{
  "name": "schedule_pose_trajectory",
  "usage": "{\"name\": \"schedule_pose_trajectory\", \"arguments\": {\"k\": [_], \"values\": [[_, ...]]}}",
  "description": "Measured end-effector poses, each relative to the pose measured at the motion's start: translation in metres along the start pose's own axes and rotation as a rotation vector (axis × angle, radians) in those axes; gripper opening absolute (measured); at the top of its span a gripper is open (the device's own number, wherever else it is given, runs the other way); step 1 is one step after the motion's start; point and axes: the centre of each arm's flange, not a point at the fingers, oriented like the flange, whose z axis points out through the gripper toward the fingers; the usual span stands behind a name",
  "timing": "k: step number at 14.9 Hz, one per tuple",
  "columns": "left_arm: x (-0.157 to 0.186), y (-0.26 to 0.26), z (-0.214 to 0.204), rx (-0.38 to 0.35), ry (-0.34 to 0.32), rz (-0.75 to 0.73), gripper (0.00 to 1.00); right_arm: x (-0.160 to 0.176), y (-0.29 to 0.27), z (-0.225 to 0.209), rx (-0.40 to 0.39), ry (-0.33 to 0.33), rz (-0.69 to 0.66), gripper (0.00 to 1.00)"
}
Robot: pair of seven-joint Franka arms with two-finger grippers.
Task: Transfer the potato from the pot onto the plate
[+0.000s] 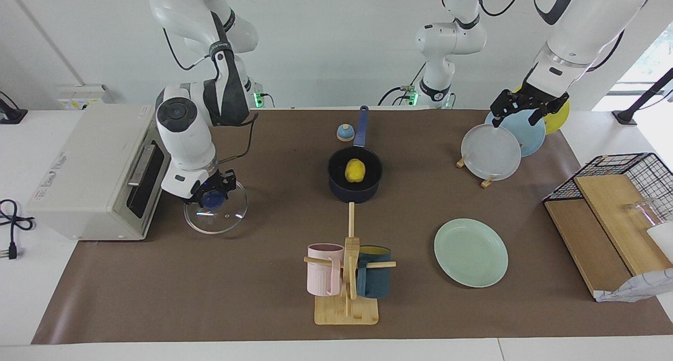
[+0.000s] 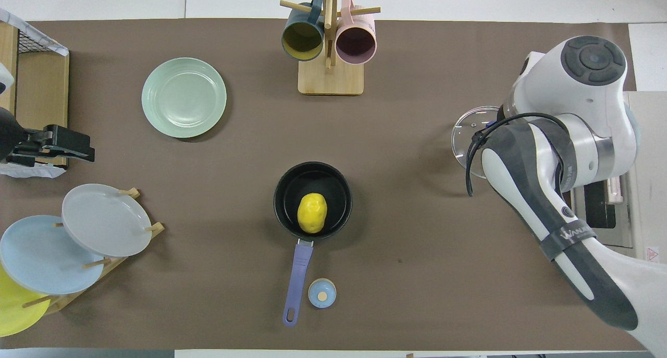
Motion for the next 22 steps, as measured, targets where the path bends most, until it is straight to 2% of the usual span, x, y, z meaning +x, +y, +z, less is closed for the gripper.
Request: {"name": "schedule_pose_trajectory", "arguments": {"k": [4,6,7,8,9,12,14,17,20,22], "values": [[-0.037,0.091,0.027,0.025,-0.043,0.144,1.0,-0.031,-0.01,0.036,0.011,-0.001,-0.004,0.65],[-0.061,0.145,0.043,0.025,-0.001,0.102,1.0,-0.043,-0.009,0.045,0.011,-0.002,0.002,0.65],[-0.072,0.173,0.054,0.015,0.025,0.069,1.0,-0.047,-0.008,0.047,0.008,0.01,0.002,0.7],[-0.082,0.2,0.067,-0.001,0.045,0.045,1.0,-0.05,-0.007,0.049,0.006,0.021,0.002,0.7],[-0.09,0.225,0.085,-0.018,0.06,0.038,1.0,-0.051,-0.007,0.049,0.004,0.027,0.004,0.74],[-0.096,0.268,0.145,-0.025,0.052,0.062,1.0,-0.048,-0.005,0.036,-0.004,0.049,0.005,0.99],[-0.086,0.284,0.182,-0.034,0.054,0.053,1.0,-0.04,-0.004,0.005,-0.002,0.051,0.014,1.0],[-0.074,0.301,0.224,-0.062,0.081,0.022,1.0,-0.028,-0.008,-0.08,0.014,0.021,0.088,1.0],[-0.074,0.31,0.244,-0.066,0.078,0.023,1.0,-0.035,-0.004,-0.147,0.002,0.045,0.159,1.0],[-0.075,0.317,0.257,-0.075,0.087,0.02,1.0,-0.051,0.009,-0.174,-0.002,0.048,0.207,1.0]]}}
